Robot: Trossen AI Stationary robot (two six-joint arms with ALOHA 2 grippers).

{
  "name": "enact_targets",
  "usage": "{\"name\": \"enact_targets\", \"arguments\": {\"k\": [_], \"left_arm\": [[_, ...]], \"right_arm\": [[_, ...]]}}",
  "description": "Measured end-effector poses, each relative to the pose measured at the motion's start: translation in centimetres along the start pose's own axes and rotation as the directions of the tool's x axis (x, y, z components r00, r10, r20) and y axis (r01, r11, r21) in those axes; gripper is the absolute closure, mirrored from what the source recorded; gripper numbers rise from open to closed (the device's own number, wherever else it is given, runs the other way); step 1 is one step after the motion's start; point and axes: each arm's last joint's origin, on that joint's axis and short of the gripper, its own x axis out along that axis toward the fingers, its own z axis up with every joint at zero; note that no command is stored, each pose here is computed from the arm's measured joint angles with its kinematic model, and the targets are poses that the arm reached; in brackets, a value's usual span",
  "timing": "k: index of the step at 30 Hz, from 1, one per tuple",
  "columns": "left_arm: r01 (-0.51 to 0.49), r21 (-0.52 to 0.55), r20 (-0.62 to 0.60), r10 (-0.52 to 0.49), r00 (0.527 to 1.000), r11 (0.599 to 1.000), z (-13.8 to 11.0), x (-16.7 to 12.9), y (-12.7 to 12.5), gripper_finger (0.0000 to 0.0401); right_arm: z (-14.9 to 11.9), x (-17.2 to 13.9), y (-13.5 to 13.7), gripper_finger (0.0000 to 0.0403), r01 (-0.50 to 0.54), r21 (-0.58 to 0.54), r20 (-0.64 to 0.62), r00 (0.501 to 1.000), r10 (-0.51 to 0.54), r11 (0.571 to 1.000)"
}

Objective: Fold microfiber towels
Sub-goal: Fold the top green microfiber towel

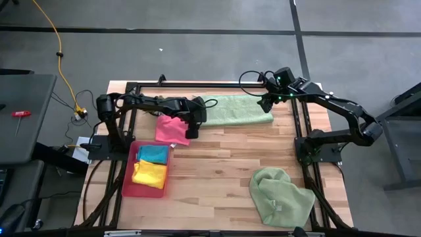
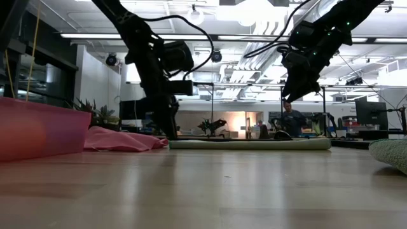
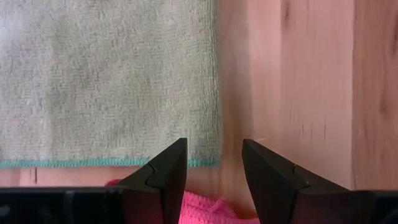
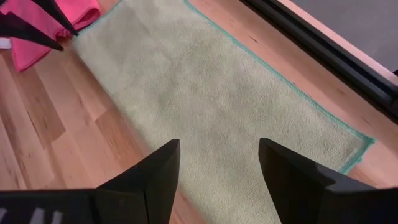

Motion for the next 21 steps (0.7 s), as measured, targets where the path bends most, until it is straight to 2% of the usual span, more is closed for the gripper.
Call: {"name": "enact_targets", "arguments": {"k": [3, 12, 17, 21], "left_arm": [[-0.005, 0.011, 0.025, 0.005, 1.000, 1.000, 0.4, 0.5, -0.2, 0.0256], [0.015, -0.003, -0.037, -0.015, 0.999, 1.000, -0.1, 2.2, -0.7, 0.0256], [0.010, 0.005, -0.038, -0.010, 0.999, 1.000, -0.1, 2.2, -0.8, 0.0266], [0.014, 0.024, -0.042, -0.013, 0.999, 1.000, -0.2, 2.3, -0.6, 0.0303]], "right_arm": [[0.0, 0.0, 0.0, 0.0192, 0.000, -0.006, 0.004, 1.000, 0.000, 1.000], [-0.1, 0.0, 0.0, 0.0192, 0.009, -0.003, -0.007, 1.000, -0.009, 1.000], [-0.8, 0.9, -0.2, 0.0192, -0.013, -0.022, -0.106, 0.994, 0.011, 1.000], [-1.5, 2.6, -0.2, 0.0192, -0.109, -0.050, -0.218, 0.971, 0.095, 0.993]]}}
